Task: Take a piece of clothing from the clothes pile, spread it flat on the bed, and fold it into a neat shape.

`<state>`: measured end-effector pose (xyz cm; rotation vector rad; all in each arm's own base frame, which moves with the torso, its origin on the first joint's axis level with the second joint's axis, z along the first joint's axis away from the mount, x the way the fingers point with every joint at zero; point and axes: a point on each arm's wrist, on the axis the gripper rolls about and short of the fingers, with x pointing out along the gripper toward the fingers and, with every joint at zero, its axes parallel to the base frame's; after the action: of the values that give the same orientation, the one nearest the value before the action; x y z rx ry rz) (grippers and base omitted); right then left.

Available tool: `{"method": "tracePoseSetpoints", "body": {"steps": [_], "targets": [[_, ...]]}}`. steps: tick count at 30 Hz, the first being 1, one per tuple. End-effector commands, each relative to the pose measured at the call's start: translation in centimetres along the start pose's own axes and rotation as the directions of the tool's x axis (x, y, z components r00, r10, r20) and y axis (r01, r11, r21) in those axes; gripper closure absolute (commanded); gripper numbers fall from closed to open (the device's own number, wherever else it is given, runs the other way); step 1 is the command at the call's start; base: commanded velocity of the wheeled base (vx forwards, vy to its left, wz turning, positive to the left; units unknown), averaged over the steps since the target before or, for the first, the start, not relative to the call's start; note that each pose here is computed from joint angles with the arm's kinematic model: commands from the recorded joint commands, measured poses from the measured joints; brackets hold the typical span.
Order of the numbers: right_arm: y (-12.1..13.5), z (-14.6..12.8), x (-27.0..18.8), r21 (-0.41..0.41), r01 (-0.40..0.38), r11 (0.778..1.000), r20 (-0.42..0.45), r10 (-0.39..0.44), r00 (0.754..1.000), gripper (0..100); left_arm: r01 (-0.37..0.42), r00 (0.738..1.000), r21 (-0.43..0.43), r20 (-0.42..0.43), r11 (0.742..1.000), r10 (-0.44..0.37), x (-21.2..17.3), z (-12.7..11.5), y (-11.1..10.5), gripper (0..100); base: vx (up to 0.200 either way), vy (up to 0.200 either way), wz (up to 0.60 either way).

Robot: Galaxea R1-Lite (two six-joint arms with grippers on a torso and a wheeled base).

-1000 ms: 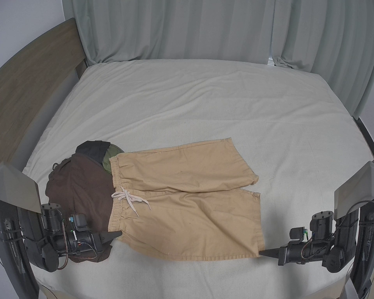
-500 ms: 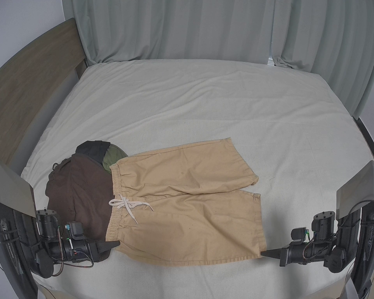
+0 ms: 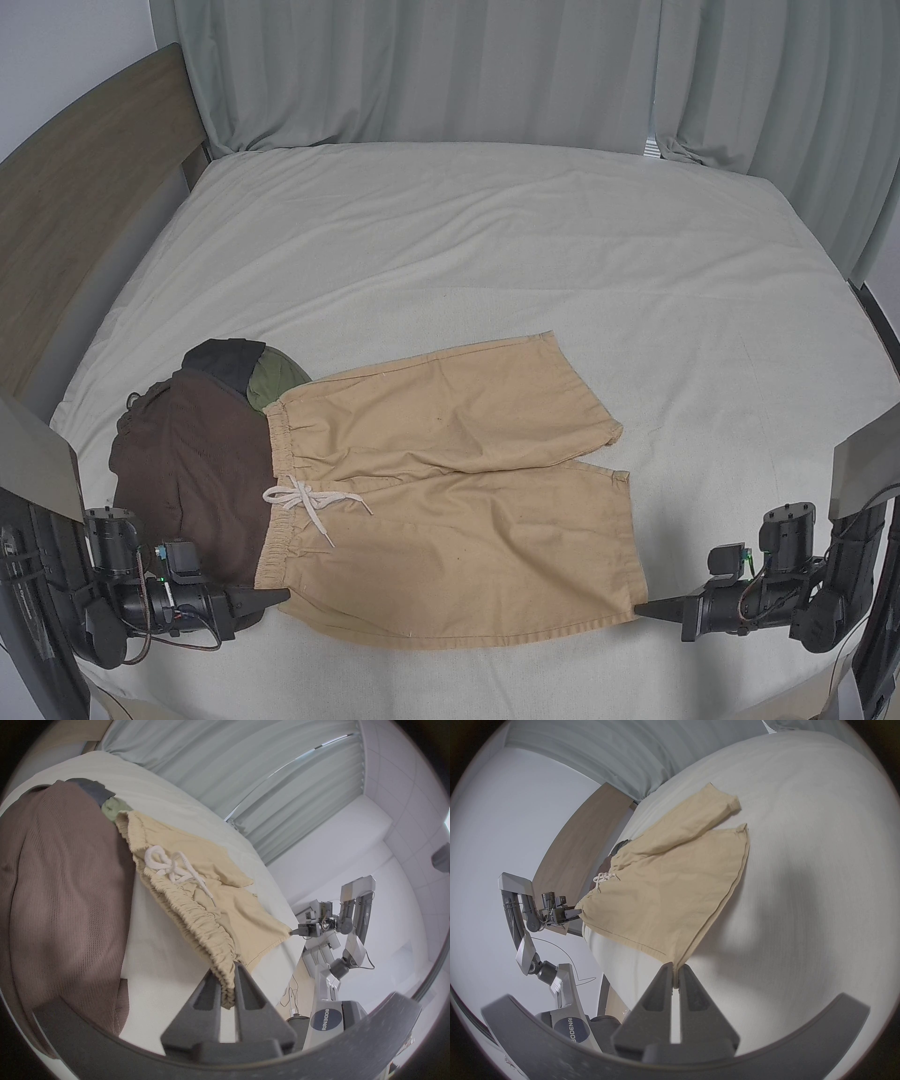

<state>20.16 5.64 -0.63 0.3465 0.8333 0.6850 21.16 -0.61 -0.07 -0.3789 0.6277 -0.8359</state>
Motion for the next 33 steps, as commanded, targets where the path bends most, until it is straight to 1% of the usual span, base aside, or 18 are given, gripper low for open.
{"method": "tracePoseSetpoints", "body": {"steps": [1, 7, 12, 14, 21, 22, 25, 31, 33], "targets": [[1.1, 0.6, -1.3, -0.031, -0.014, 0.999, 0.038, 0.015, 0.999, 100, 0.019, 1.000, 0.012, 0.014, 1.000, -0.019, -0.9, -0.2, 0.2, 100, 0.000, 0.000, 0.00], [1.5, 1.2, -1.6, -0.057, -0.033, 0.998, 0.080, 0.038, 0.996, 100, 0.042, 0.998, 0.044, 0.039, 0.998, -0.044, -1.1, 0.2, 0.3, 100, 0.000, 0.000, 0.00], [1.7, 2.1, -1.6, -0.086, -0.050, 0.995, 0.159, 0.064, 0.985, 100, 0.045, 0.998, 0.063, 0.049, 0.997, -0.048, -0.6, 0.7, 0.7, 100, 0.000, 0.000, 0.00], [1.7, 2.4, -1.6, -0.084, -0.058, 0.995, 0.178, 0.072, 0.981, 100, 0.040, 0.998, 0.073, 0.056, 0.997, -0.044, -0.3, 0.9, 1.1, 100, 0.000, 0.000, 0.00], [1.6, 3.1, -1.3, -0.079, -0.062, 0.995, 0.198, 0.077, 0.977, 100, 0.051, 0.996, 0.093, 0.071, 0.994, -0.058, 0.4, 1.8, 1.3, 100, 0.000, 0.000, 0.00], [1.5, 3.2, -1.2, -0.081, -0.062, 0.995, 0.203, 0.077, 0.976, 100, 0.053, 0.995, 0.095, 0.082, 0.994, -0.061, 0.6, 2.3, 1.5, 100, 0.000, 0.000, 0.00], [1.5, 3.4, -1.1, -0.084, -0.065, 0.994, 0.209, 0.081, 0.975, 100, 0.055, 0.993, 0.077, 0.101, 0.996, -0.063, 0.9, 3.0, 2.0, 100, 0.000, 0.000, 0.00], [1.5, 3.9, -1.0, -0.088, -0.075, 0.993, 0.225, 0.093, 0.970, 100, 0.049, 0.992, 0.068, 0.111, 0.996, -0.056, 0.8, 3.2, 2.2, 100, 0.000, 0.000, 0.00], [1.6, 4.5, -0.9, -0.081, -0.084, 0.993, 0.246, 0.102, 0.964, 100, 0.037, 0.992, 0.077, 0.118, 0.996, -0.046, 0.9, 3.4, 2.3, 100, 0.000, 0.000, 0.00]]}}
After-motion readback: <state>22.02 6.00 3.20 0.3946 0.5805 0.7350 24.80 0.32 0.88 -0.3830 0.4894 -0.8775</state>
